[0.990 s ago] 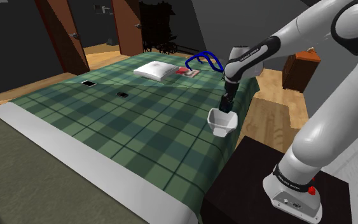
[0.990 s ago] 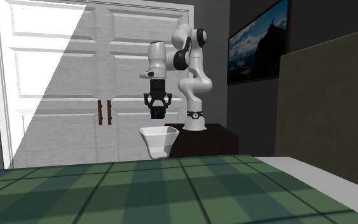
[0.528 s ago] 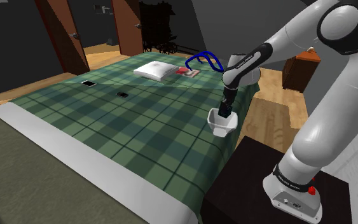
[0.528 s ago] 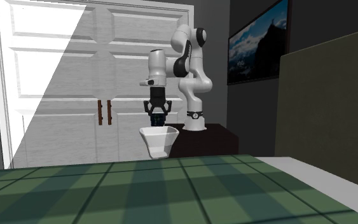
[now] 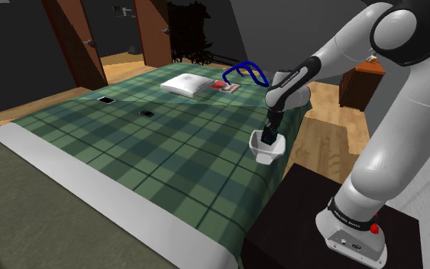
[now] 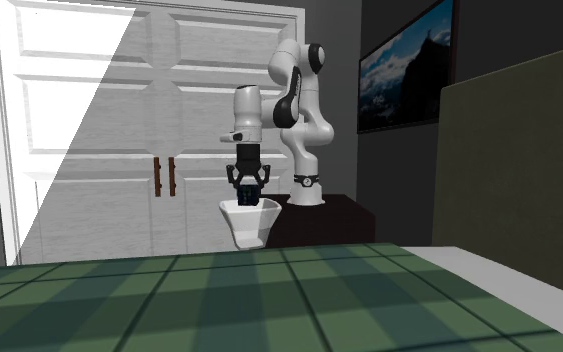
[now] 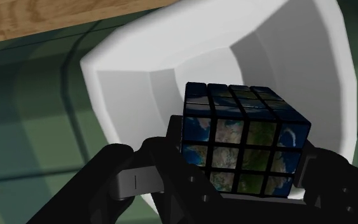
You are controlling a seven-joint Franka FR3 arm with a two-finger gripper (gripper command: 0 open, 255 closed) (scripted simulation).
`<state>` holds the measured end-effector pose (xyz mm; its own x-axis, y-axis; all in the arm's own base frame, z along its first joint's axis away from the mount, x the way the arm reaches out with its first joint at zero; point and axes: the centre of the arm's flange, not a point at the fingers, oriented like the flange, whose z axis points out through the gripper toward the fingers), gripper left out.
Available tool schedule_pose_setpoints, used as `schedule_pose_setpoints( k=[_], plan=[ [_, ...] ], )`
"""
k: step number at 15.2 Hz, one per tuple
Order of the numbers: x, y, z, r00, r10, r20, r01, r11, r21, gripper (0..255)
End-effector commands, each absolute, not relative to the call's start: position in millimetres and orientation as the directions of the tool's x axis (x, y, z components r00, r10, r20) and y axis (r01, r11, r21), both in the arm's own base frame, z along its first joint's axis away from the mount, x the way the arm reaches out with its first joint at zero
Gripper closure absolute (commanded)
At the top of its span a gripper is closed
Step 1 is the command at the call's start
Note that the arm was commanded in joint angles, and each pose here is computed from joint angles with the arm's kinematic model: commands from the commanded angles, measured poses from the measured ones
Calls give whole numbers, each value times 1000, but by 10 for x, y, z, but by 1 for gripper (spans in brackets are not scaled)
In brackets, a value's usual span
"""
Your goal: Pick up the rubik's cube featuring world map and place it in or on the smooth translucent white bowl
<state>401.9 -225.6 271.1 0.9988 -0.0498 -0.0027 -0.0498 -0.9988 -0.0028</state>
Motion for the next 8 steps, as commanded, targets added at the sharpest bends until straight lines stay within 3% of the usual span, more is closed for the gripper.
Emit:
schedule_pose_setpoints(
  k=[1,3,4,8],
  plan=[
    [4020,-2256,2710,999,-50,-2,-50,-999,-3,255],
    [4020,-2256,2710,999,-50,-2,-50,-999,-3,255],
    [4020,-2256,2710,999,-50,-2,-50,-999,-3,0],
    [4020,-2256,2710,999,-50,-2,-50,-999,-3,0]
  ],
)
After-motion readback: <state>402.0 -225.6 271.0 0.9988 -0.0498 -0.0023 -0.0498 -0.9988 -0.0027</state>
